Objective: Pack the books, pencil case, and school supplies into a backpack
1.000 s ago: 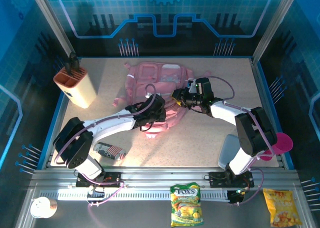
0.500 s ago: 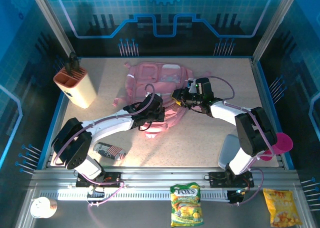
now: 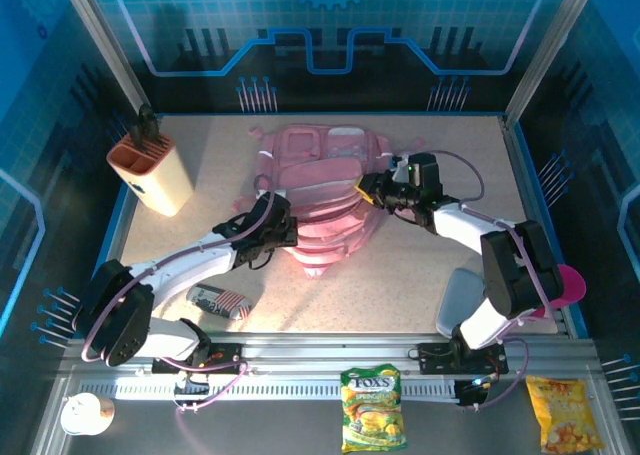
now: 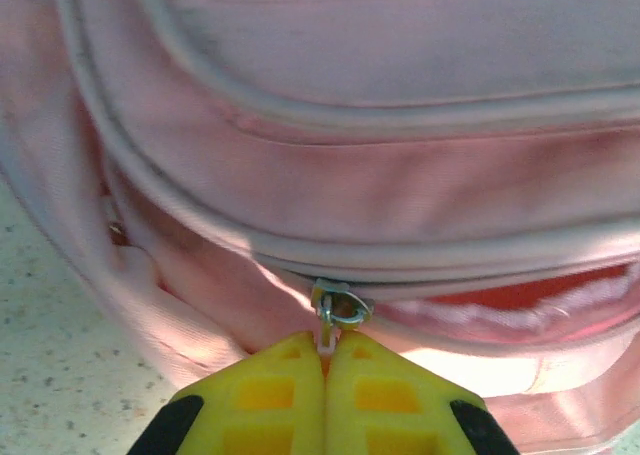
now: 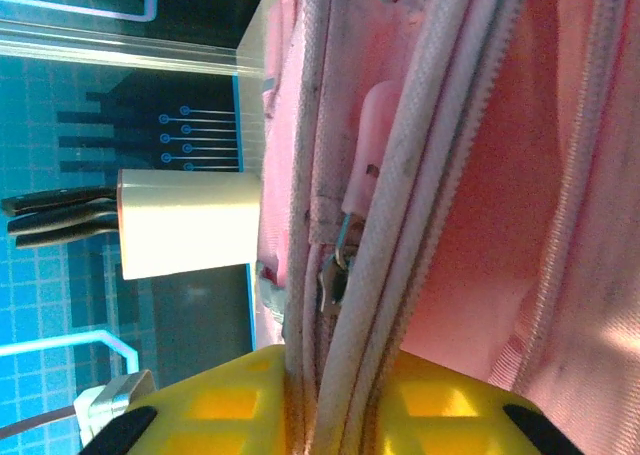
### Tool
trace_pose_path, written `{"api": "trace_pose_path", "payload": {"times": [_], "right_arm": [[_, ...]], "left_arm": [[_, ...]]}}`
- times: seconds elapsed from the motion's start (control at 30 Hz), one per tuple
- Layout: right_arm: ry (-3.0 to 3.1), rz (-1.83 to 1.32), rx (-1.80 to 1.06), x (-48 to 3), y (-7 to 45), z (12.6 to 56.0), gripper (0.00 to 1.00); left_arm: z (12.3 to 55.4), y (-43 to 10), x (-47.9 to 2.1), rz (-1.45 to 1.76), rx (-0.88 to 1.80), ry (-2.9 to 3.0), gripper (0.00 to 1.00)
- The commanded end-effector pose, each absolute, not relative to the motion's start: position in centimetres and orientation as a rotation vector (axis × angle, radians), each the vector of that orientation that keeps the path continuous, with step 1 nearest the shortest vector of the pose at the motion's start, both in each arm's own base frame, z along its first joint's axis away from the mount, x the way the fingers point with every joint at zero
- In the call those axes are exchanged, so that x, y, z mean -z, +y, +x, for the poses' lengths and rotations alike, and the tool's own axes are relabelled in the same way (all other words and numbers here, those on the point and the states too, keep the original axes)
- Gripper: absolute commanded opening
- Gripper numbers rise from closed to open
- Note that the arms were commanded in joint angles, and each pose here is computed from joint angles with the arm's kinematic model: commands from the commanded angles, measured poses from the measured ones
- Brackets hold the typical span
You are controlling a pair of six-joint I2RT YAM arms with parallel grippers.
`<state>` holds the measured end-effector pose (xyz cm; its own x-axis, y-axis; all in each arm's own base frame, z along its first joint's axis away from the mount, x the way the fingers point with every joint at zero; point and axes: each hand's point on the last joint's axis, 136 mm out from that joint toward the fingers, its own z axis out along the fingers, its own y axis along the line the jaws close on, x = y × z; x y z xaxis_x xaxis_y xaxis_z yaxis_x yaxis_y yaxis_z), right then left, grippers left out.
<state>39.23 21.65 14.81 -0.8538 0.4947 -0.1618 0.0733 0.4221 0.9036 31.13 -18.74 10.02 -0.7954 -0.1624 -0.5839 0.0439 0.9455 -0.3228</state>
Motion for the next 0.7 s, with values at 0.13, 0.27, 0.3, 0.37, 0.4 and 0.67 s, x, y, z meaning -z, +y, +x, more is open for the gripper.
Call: {"api": "trace_pose_path", "payload": {"times": [0.13,0.27,0.3,0.37,0.4,0.67], "right_arm": [[2.152,0.514,-1.446,-17.0,20.8,39.6,0.42],[2.147,0.577,-1.421,-17.2,21.4,38.3,0.5],[2.157,0.599,-1.399,-17.0,21.7,38.0,0.51],[2.186,0.638,-1.339,-16.6,22.2,37.1,0.52],[2.201,0.685,-1.281,-16.1,22.0,36.7,0.52],[2.19,0.792,-1.086,-14.8,21.8,36.0,0.53]], "left_arm": [[32.5,-21.9,-13.5,0.139,0.572,2.326,0.0],[32.6,-23.7,-14.0,0.207,0.62,2.317,0.0],[32.5,-24.3,-14.0,0.231,0.63,2.314,0.0],[32.3,-25.6,-14.3,0.272,0.647,2.308,0.0],[32.2,-26.2,-14.3,0.288,0.655,2.31,0.0],[31.7,-30.4,-14.3,0.383,0.75,2.304,0.0]]}}
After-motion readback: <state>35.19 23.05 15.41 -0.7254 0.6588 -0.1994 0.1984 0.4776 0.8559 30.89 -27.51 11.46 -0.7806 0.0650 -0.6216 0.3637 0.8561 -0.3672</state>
